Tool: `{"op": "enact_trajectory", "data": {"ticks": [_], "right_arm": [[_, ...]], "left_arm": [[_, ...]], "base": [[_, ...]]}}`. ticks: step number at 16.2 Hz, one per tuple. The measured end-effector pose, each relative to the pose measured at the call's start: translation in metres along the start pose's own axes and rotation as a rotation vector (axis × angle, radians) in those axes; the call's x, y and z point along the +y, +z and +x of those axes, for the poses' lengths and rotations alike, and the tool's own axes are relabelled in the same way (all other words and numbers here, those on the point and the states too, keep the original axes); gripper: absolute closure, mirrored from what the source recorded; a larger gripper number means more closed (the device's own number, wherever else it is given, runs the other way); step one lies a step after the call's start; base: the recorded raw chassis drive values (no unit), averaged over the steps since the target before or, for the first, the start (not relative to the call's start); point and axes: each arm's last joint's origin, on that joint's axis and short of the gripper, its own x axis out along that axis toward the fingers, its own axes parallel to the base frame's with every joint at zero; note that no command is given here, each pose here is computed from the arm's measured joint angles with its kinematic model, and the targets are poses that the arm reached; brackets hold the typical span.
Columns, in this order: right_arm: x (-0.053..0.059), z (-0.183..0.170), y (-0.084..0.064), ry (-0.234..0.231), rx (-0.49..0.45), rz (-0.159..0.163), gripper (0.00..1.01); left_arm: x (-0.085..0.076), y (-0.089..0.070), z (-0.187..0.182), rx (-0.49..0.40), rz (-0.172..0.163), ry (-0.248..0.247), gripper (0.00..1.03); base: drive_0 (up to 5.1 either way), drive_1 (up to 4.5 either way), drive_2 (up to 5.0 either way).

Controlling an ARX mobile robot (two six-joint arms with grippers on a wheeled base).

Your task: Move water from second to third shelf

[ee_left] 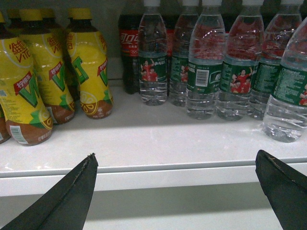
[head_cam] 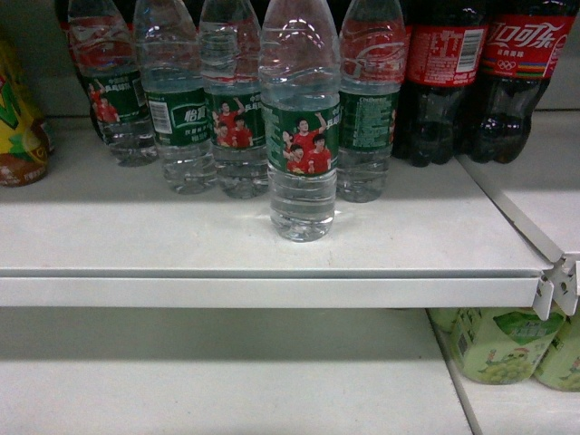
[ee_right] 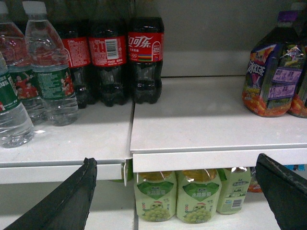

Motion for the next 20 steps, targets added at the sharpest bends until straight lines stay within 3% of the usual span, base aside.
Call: {"op": "enact_trajectory", "data": {"ticks": [20], "right_arm": [[0.0000,0.0000,0.0000,0.000,0.000,0.000,0.03]], "left_arm": [[0.0000,0.0000,0.0000,0.000,0.000,0.000,0.05]], "base": [[0.0,0.00,0.0]]}}
